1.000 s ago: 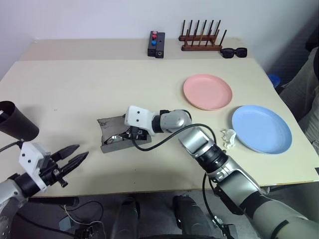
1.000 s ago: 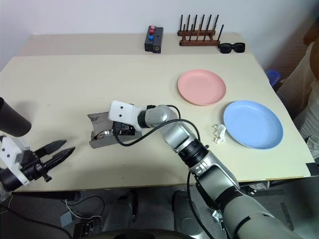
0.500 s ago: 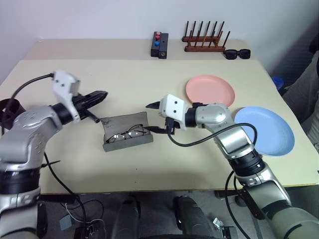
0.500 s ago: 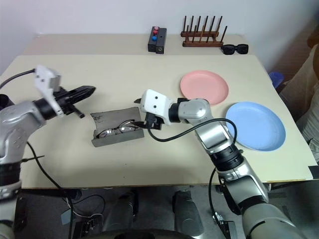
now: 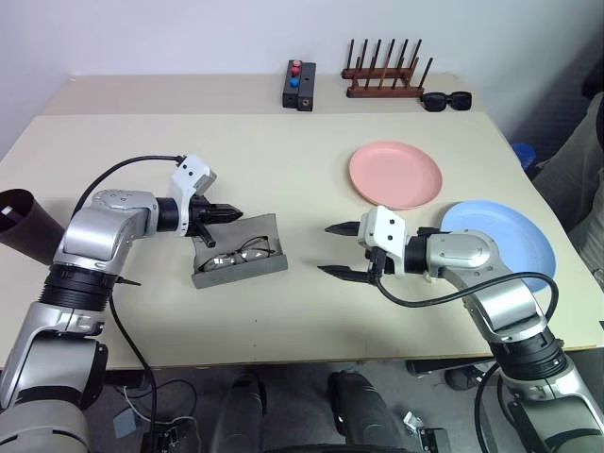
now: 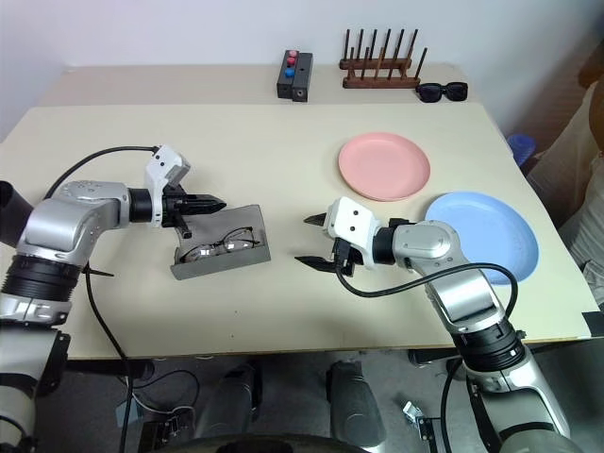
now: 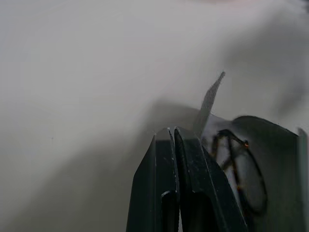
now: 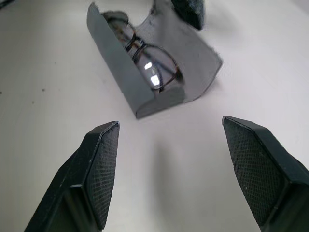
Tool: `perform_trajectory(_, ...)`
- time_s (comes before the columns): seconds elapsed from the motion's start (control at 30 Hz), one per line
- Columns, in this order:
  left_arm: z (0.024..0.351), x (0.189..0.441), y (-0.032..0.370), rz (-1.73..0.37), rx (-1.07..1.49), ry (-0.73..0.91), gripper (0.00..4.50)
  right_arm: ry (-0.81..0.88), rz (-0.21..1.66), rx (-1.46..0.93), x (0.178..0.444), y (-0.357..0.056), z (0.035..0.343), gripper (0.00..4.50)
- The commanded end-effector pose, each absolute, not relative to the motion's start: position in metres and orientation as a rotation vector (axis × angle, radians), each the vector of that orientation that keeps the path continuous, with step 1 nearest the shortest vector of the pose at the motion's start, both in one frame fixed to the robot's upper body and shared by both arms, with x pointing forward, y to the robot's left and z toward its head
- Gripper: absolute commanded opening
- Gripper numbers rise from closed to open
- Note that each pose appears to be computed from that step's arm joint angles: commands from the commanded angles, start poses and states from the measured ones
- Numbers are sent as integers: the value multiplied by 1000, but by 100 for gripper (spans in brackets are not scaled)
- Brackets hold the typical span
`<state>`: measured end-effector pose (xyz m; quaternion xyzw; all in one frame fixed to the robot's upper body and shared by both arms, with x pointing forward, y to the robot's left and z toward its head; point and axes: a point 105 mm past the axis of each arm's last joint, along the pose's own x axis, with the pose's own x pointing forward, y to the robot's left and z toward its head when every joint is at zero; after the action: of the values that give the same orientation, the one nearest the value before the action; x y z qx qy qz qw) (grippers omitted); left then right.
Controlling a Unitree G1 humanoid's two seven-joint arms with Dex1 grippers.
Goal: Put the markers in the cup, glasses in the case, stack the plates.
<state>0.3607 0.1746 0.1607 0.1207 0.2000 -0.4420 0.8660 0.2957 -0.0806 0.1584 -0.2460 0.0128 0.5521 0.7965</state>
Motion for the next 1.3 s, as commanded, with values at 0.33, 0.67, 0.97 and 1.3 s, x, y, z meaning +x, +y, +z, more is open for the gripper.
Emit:
perform_trajectory(0.33, 147, 300, 164, -1154, 307, 458, 6, -77, 1180, -508, 300, -69, 180, 347)
perform_trajectory(0.67, 180, 301, 151, -1071, 283, 101, 6, 56, 887, -627, 356, -109, 170, 347)
perform_trajectory(0.97, 181, 266, 131, -1111, 249, -32, 6, 212, 519, -814, 407, -174, 148, 347)
perform_trajectory(1.3, 176, 250, 123, -1103, 193, -53, 0, 239, 457, -880, 418, -189, 134, 108)
